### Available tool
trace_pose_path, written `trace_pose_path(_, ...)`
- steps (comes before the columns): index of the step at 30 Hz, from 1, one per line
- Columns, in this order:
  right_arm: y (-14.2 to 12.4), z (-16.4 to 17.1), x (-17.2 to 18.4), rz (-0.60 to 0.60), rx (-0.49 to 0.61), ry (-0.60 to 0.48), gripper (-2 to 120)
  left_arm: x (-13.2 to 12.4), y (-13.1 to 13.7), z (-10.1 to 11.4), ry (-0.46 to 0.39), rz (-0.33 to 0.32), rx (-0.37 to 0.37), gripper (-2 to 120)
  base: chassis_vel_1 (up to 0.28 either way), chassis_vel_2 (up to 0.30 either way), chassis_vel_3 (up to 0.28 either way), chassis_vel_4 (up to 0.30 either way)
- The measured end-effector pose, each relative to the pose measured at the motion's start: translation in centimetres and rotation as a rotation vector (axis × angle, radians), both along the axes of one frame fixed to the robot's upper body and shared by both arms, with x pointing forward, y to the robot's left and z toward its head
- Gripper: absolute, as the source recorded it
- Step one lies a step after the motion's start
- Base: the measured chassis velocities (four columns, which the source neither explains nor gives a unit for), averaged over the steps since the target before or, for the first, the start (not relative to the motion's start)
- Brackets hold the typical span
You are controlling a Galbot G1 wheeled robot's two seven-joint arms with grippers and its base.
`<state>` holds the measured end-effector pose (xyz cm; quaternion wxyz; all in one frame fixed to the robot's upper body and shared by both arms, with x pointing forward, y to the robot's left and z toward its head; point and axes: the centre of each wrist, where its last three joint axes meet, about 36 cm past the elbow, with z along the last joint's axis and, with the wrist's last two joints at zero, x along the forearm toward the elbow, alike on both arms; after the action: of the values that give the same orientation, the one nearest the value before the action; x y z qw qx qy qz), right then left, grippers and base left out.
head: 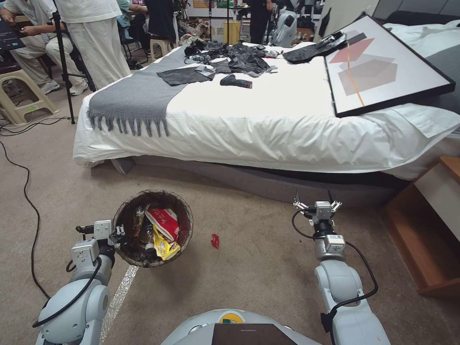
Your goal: Pick up the trash bin, then pick up the garbage from the floor and place it into the trash bin.
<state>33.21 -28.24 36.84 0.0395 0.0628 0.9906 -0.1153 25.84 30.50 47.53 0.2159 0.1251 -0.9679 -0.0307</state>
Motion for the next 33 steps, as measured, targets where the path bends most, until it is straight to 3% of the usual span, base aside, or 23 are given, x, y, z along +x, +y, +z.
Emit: trace_pose_path(33, 0.05, 0.01, -0.37, -0.005, 0.004, 0.003, 100, 0.15, -0.03, -0.18, -0.014, -0.007, 0.000, 4, 0.004, 0.004, 0.003, 0.006)
